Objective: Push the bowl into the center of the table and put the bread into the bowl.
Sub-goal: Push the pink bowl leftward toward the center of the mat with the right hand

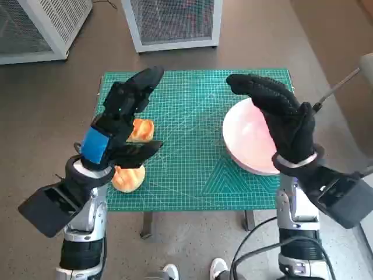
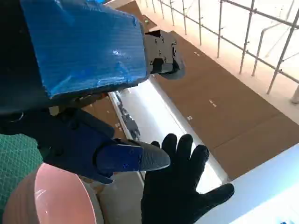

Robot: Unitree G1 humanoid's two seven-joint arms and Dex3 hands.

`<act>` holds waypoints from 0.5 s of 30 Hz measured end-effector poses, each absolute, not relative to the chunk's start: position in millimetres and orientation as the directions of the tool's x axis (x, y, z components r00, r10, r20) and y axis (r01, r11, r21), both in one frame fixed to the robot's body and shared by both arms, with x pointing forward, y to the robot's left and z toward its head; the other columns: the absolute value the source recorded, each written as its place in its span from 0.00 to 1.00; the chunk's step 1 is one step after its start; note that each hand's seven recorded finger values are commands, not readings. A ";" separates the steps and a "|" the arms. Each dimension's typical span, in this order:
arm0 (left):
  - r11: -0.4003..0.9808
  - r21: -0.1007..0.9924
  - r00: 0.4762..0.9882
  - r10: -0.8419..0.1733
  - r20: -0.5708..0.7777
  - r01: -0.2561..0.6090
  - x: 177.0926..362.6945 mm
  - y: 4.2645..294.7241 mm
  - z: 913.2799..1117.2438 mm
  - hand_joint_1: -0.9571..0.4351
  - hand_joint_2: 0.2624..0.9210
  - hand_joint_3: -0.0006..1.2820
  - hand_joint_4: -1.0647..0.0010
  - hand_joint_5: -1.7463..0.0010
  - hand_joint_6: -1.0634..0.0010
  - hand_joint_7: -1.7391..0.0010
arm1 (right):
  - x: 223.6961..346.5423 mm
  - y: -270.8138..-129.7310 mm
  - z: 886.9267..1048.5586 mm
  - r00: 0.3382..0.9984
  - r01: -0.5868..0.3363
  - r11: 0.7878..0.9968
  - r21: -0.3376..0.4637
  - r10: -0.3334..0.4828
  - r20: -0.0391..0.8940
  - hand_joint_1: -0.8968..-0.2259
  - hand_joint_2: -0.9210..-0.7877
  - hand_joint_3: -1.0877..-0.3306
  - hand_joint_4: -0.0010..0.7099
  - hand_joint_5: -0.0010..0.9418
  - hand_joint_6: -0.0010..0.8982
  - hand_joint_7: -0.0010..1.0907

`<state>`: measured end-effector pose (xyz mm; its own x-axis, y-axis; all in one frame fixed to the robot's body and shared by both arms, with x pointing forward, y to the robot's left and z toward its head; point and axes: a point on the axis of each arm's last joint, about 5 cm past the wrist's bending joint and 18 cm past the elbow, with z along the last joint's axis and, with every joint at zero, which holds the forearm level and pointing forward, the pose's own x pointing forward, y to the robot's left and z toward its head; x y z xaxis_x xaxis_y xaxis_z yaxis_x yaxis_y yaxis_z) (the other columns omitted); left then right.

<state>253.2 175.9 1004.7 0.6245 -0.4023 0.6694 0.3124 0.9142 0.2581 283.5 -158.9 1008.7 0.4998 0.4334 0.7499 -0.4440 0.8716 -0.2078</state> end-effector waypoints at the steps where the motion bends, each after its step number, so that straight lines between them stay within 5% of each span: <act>1: 0.914 0.259 0.624 -0.403 0.669 0.312 253.3 175.8 1004.8 0.30 1.00 0.28 0.86 0.96 1.00 0.68 | 283.5 -158.9 1008.7 0.500 -0.444 0.872 -0.207 0.433 0.750 0.58 0.00 0.75 0.38 0.01 0.00 0.59; 15: 0.913 0.261 0.622 -0.405 0.670 0.314 253.5 175.6 1005.3 0.29 1.00 0.28 0.86 0.95 1.00 0.68 | 284.2 -159.2 1007.2 0.503 -0.453 0.871 -0.191 0.427 0.751 0.59 0.00 0.75 0.38 0.01 0.00 0.59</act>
<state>253.5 175.6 1005.3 0.6224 -0.4052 0.6697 0.3135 0.9130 0.2611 284.2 -159.2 1007.2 0.5035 0.4268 0.7512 -0.4528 0.8708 -0.1914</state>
